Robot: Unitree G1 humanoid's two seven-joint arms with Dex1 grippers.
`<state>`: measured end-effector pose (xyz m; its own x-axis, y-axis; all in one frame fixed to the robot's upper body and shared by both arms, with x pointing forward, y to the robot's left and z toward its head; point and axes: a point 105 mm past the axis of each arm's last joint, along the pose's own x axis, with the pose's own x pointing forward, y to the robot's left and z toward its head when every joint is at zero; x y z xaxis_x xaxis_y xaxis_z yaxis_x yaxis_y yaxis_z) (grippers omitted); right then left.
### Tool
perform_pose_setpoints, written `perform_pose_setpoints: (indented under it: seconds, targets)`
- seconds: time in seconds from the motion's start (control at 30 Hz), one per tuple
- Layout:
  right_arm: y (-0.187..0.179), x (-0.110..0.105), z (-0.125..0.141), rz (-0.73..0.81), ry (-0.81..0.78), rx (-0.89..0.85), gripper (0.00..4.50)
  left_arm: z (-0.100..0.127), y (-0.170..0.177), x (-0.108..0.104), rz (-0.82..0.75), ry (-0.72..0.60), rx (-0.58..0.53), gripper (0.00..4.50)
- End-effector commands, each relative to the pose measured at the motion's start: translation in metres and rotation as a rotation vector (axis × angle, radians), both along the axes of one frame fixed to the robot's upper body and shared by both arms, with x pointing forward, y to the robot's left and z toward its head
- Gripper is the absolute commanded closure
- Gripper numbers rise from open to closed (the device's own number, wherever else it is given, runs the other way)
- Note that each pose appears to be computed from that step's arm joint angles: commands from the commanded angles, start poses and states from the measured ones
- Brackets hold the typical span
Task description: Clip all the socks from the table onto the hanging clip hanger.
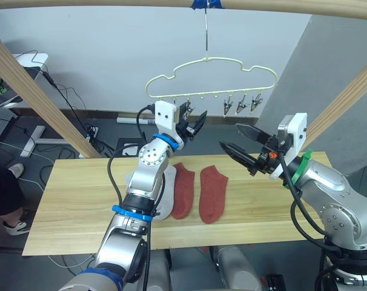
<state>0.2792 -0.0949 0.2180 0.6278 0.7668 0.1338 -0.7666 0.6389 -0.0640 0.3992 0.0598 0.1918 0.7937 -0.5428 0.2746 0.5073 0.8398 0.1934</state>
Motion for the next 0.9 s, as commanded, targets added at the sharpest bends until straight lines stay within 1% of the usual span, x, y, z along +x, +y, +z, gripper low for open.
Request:
perform_pose_setpoints:
  seconds: [0.03,0.13,0.2,0.27,0.4,0.43,0.5,0.57,0.7,0.73,0.77,0.8,0.83,0.9]
  targets:
    - [0.002,-0.007,0.01,0.014,-0.054,0.01,0.79,0.02,-0.003,-0.002,-0.011,-0.071,-0.021,1.52]
    - [0.002,-0.007,0.01,0.009,-0.051,0.012,0.79,0.021,-0.003,0.0,-0.002,-0.069,-0.023,1.52]
    - [0.002,-0.007,0.009,0.009,-0.047,0.014,0.79,0.021,-0.001,0.002,0.014,-0.071,-0.014,1.87]
    - [0.002,-0.008,0.009,0.009,-0.045,0.015,0.79,0.022,-0.001,0.003,0.016,-0.072,-0.014,2.34]
    - [0.002,-0.008,0.008,0.008,-0.042,0.015,0.79,0.022,-0.002,0.004,0.013,-0.068,-0.02,3.56]
    - [0.002,-0.007,0.008,0.007,-0.042,0.015,0.79,0.021,-0.002,0.004,0.013,-0.066,-0.018,3.74]
    - [0.002,-0.007,0.008,0.006,-0.042,0.018,0.79,0.021,-0.001,0.004,0.015,-0.067,-0.018,3.96]
    - [0.001,-0.007,0.008,0.005,-0.04,0.017,0.79,0.022,-0.001,0.004,0.015,-0.066,-0.021,4.28]
    - [0.001,-0.006,0.006,0.003,-0.036,0.015,0.79,0.023,-0.001,0.005,0.017,-0.064,-0.025,4.31]
    - [-0.001,0.003,-0.021,-0.04,0.036,-0.096,0.79,0.024,0.001,0.005,0.009,-0.016,-0.074,4.31]
    - [-0.003,0.008,-0.042,-0.07,0.087,-0.182,0.79,0.025,0.003,0.005,0.0,0.02,-0.11,4.31]
    - [-0.009,0.016,-0.074,-0.104,0.171,-0.278,0.79,0.024,0.004,0.003,-0.032,0.096,-0.165,4.31]
    - [-0.013,0.019,-0.095,-0.123,0.223,-0.341,0.79,0.024,0.005,0.001,-0.059,0.148,-0.199,4.31]
    - [-0.014,0.025,-0.117,-0.13,0.259,-0.387,0.79,0.022,0.007,-0.004,-0.101,0.234,-0.235,4.31]
